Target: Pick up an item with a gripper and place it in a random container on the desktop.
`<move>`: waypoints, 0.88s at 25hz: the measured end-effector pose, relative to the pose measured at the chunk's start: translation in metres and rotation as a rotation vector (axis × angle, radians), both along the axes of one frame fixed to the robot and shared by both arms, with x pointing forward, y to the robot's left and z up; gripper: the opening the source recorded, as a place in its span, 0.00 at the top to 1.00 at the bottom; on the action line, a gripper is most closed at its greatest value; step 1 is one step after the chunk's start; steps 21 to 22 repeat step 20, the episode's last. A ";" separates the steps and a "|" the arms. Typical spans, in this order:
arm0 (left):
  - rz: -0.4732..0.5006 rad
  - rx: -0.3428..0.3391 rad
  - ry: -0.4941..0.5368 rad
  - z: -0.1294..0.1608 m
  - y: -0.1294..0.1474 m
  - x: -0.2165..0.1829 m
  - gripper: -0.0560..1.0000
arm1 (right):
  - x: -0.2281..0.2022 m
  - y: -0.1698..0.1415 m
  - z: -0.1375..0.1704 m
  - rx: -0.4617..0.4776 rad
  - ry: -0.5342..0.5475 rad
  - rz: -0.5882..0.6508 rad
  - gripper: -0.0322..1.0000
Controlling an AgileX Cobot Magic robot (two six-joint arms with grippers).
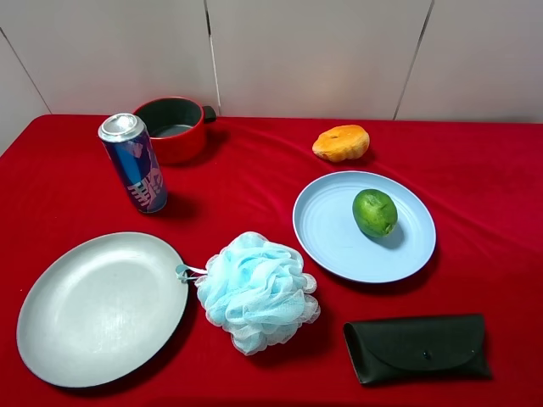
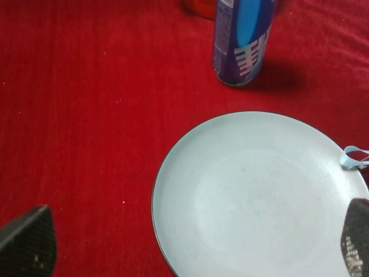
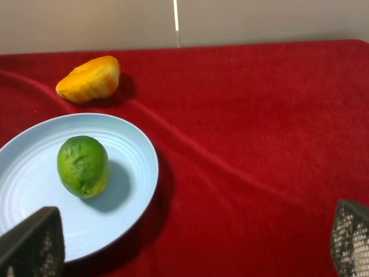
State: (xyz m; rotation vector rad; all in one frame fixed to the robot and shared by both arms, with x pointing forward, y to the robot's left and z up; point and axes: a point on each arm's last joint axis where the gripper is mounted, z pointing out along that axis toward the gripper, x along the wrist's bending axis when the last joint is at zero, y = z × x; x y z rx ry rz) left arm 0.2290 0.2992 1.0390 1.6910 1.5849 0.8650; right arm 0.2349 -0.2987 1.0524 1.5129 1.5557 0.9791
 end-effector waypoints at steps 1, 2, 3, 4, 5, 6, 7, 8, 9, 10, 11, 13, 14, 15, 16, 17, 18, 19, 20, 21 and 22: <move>0.000 0.000 0.000 0.000 0.000 0.000 0.00 | 0.000 0.000 0.000 0.000 0.000 0.000 0.30; 0.000 0.000 0.000 0.000 0.000 0.000 0.00 | 0.000 0.000 0.000 0.000 0.000 0.000 0.30; 0.000 0.000 0.000 0.000 0.000 0.000 0.00 | 0.000 0.000 0.000 0.000 0.000 0.000 0.30; 0.000 0.000 0.000 0.000 0.000 0.000 0.00 | 0.000 0.000 0.000 0.000 0.000 0.000 0.30; 0.000 0.000 0.000 0.000 0.000 0.000 0.00 | 0.000 0.000 0.000 0.000 0.000 0.000 0.30; 0.000 0.000 0.000 0.000 0.000 0.000 0.00 | 0.000 0.000 0.000 0.000 0.000 0.000 0.30; 0.000 0.000 0.000 0.000 0.000 0.000 0.00 | 0.000 0.000 0.000 0.000 0.000 0.000 0.30; 0.000 0.000 0.000 0.000 0.000 0.000 0.00 | 0.000 0.000 0.000 0.000 0.000 0.000 0.30; 0.000 0.000 0.000 0.000 0.000 0.000 0.00 | 0.000 0.000 0.000 0.000 0.000 0.000 0.30; 0.000 0.000 0.000 0.000 0.000 0.000 0.00 | 0.000 0.000 0.000 0.000 0.000 0.000 0.30; 0.000 0.000 0.000 0.000 0.000 0.000 0.00 | 0.000 0.000 0.000 0.000 0.000 0.000 0.30; 0.000 0.000 0.000 0.000 0.000 0.000 0.00 | 0.000 0.000 0.000 0.000 0.000 0.000 0.30; 0.000 0.000 0.000 0.000 0.000 0.000 0.00 | 0.000 0.000 0.000 0.000 0.000 0.000 0.30; 0.000 0.000 0.000 0.000 0.000 0.000 0.00 | 0.000 0.000 0.000 0.000 0.000 0.000 0.30; 0.000 0.000 0.000 0.000 0.000 0.000 0.00 | 0.000 0.000 0.000 0.000 0.000 0.000 0.30; 0.000 0.000 0.000 0.000 0.000 0.000 0.00 | 0.000 0.000 0.000 0.000 0.000 0.000 0.30; 0.000 0.000 0.000 0.000 0.000 0.000 0.00 | 0.000 0.000 0.000 0.000 0.000 0.000 0.30; 0.000 0.000 0.000 0.000 0.000 0.000 0.00 | 0.000 0.000 0.000 0.000 0.000 0.000 0.30; 0.000 0.000 0.000 0.000 0.000 0.000 0.00 | 0.000 0.000 0.000 0.000 0.000 0.000 0.30; 0.000 0.000 0.000 0.000 0.000 0.000 0.00 | 0.000 0.000 0.000 0.000 0.000 0.000 0.30; 0.000 0.000 0.000 0.000 0.000 0.000 0.00 | 0.000 0.000 0.000 0.000 0.000 0.000 0.30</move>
